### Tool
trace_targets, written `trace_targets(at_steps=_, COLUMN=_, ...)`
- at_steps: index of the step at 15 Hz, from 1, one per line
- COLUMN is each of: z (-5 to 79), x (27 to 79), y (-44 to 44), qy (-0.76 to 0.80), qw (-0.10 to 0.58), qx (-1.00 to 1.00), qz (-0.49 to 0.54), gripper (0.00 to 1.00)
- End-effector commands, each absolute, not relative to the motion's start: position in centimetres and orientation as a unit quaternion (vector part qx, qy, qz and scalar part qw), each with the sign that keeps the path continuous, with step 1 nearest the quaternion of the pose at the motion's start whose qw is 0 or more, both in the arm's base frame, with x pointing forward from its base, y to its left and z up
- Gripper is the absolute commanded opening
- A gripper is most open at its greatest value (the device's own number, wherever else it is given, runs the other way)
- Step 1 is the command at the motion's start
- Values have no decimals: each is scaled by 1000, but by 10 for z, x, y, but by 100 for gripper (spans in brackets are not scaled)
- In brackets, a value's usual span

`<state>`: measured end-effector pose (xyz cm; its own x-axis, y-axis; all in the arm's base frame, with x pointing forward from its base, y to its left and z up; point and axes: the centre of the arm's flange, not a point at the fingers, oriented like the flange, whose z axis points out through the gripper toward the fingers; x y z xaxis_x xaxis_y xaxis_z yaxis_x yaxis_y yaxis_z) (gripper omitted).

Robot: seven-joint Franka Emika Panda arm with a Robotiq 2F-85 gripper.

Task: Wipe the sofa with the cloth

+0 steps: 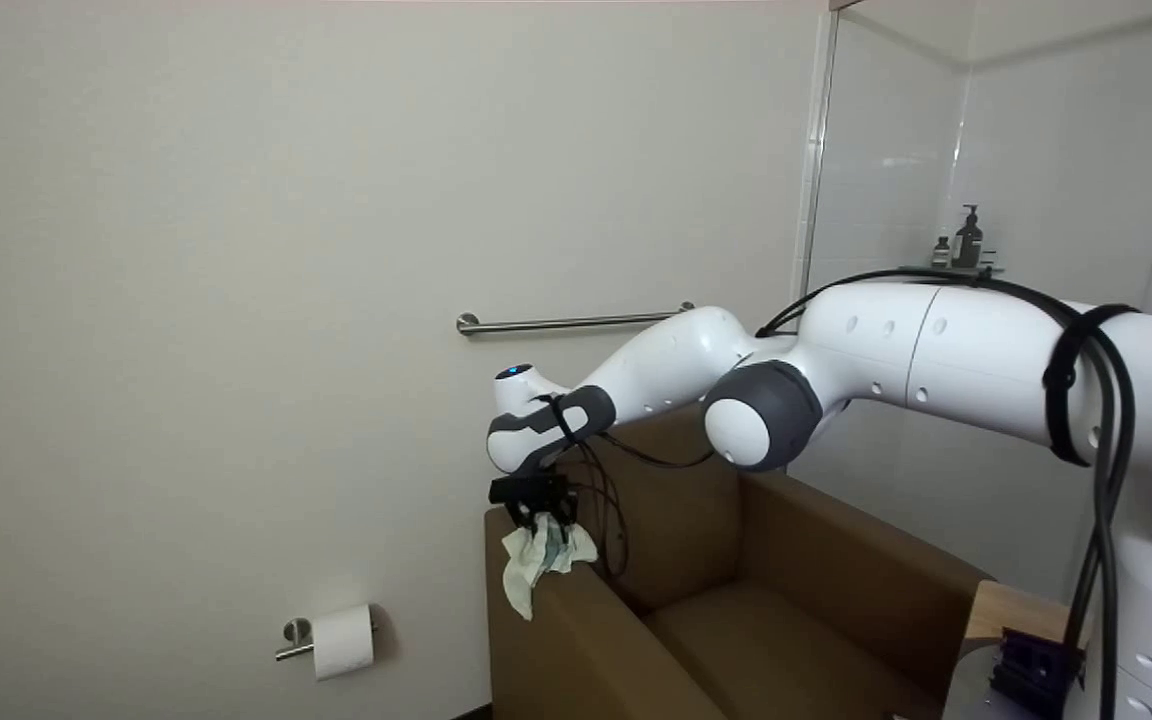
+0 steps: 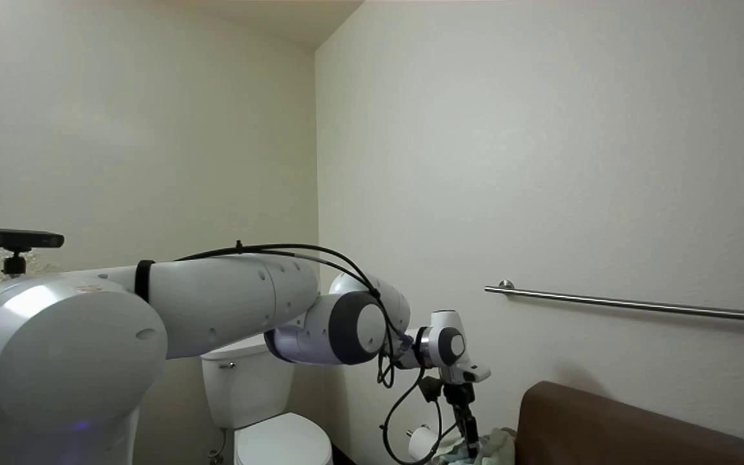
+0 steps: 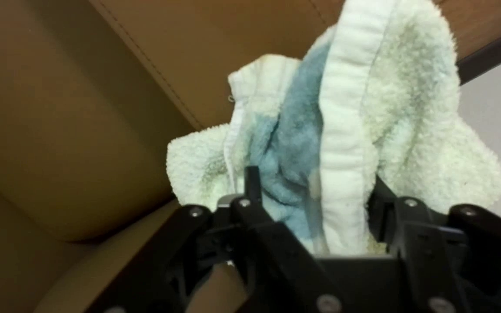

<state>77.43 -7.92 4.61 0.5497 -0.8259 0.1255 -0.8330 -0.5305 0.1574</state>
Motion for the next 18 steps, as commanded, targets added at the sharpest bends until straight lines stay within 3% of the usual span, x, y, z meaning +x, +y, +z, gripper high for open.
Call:
trace_targets(at_steps=1, z=62, x=789, y=-77, qy=-459, qw=72, qx=885, qz=-28, gripper=89)
trace_targets(at_steps=3, z=82, x=784, y=-69, qy=-454, qw=68, qx=888, qz=-29, gripper=100)
trace_targets(at_steps=7, z=127, x=776, y=-55, qy=-444, qw=37, qx=894, qz=-48, gripper=100)
trace_targets(at_steps=13, z=163, x=751, y=-27, qy=-432, qw=82, qx=886, qz=-148, gripper=100)
trace_targets(at_steps=18, z=164, x=722, y=-42, qy=-443, qw=72, qx=879, qz=-164, gripper=100)
